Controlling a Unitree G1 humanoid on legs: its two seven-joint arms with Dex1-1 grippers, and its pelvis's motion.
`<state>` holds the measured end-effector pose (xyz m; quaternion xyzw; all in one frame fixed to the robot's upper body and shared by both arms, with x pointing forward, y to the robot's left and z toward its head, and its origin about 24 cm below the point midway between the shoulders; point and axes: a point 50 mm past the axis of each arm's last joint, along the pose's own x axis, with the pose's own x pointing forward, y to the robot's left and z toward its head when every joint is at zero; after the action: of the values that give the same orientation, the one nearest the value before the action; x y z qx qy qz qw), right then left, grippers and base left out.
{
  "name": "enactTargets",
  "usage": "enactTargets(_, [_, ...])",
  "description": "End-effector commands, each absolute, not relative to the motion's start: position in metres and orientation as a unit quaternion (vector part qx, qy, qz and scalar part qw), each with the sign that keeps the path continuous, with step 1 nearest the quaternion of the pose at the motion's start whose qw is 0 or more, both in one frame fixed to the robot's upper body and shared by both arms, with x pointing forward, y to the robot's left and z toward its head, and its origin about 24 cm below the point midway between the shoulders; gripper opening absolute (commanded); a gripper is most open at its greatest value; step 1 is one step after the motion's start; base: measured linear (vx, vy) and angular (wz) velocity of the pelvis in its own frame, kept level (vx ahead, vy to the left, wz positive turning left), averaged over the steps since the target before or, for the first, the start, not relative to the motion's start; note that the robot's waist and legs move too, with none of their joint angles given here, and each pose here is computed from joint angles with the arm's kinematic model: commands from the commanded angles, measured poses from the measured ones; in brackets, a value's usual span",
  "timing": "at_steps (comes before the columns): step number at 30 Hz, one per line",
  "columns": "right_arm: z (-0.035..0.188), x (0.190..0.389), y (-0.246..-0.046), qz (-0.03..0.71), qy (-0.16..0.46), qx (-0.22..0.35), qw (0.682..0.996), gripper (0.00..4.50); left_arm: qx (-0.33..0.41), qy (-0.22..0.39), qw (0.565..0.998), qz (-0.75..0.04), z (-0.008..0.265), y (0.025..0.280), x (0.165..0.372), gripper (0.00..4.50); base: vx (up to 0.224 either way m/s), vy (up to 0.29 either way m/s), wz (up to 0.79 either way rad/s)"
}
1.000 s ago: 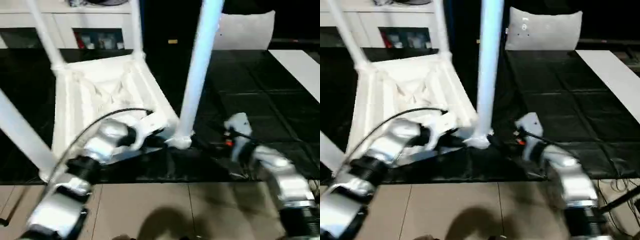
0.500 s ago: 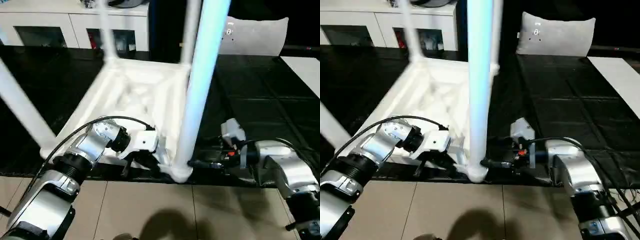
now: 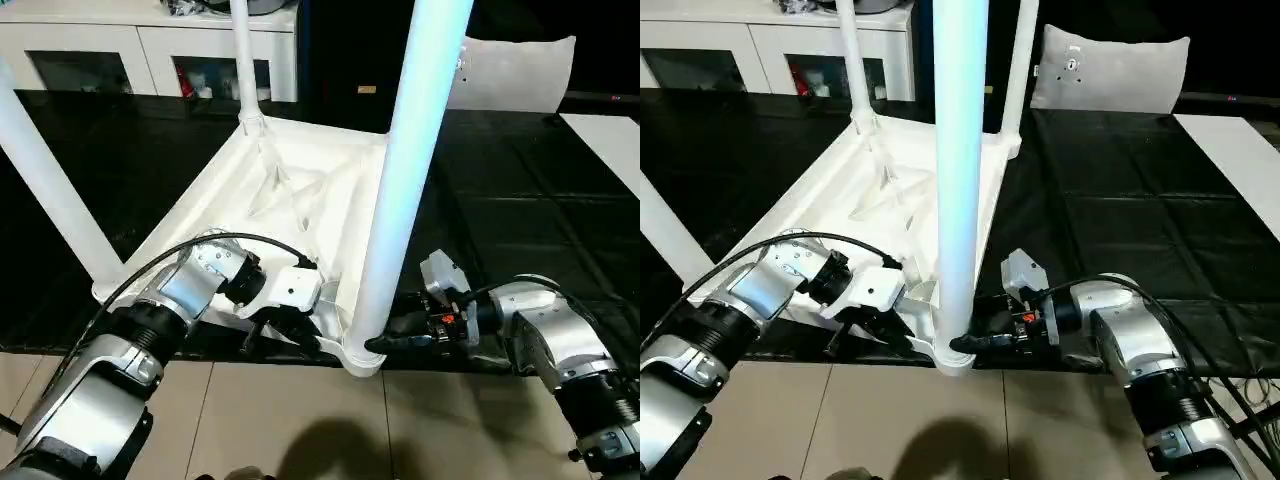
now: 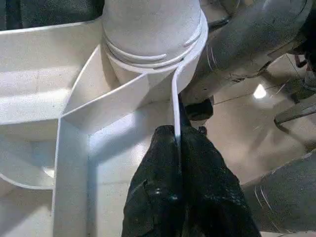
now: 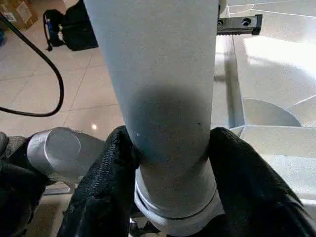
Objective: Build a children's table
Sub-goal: Rotate leg to tighten
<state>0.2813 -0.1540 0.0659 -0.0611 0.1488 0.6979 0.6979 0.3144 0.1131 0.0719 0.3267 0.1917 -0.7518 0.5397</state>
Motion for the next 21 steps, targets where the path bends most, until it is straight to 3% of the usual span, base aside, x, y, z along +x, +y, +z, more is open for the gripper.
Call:
enactTargets(1, [0.067,0.283,-0.151,0.704,0.147,-0.069,0.691,1.96,0.347,0.172,0.506,-0.771,0.08,0.104,0.313,0.0,0.0,0.0,0.0])
enactTargets(7, [0.067,0.28,-0.149,0.701,0.144,-0.044,0.697,1.91,0.34,0.172,0.526,-0.761,0.079,0.105,0.315,0.0,0.0,0.0,0.0])
enactTargets(10, [0.067,0.275,-0.146,0.665,0.144,0.007,0.733,1.9,0.297,0.182,0.591,-0.728,0.08,0.103,0.321,0.0,0.0,0.0,0.0])
enactTargets(11, [0.067,0.275,-0.145,0.663,0.144,0.009,0.735,1.9,0.295,0.182,0.594,-0.726,0.08,0.102,0.321,0.0,0.0,0.0,0.0])
enactTargets(13, [0.066,0.274,-0.14,0.614,0.143,0.03,0.776,1.9,0.255,0.181,0.648,-0.695,0.082,0.095,0.324,0.0,0.0,0.0,0.0])
enactTargets(14, [0.066,0.274,-0.14,0.614,0.143,0.03,0.776,1.9,0.255,0.181,0.648,-0.695,0.082,0.095,0.324,0.0,0.0,0.0,0.0])
enactTargets(15, [0.062,0.277,-0.133,0.572,0.143,0.025,0.807,1.9,0.232,0.179,0.678,-0.674,0.082,0.086,0.326,0.0,0.0,0.0,0.0])
enactTargets(17, [0.06,0.278,-0.128,0.549,0.144,0.025,0.823,1.9,0.223,0.178,0.691,-0.664,0.082,0.08,0.326,0.0,0.0,0.0,0.0])
enactTargets(20, [0.056,0.288,-0.112,0.473,0.146,0.026,0.868,1.9,0.201,0.175,0.727,-0.633,0.08,0.063,0.331,0.0,0.0,0.0,0.0])
enactTargets(21, [0.055,0.294,-0.101,0.419,0.153,0.031,0.895,1.89,0.192,0.174,0.745,-0.614,0.081,0.055,0.334,0.0,0.0,0.0,0.0])
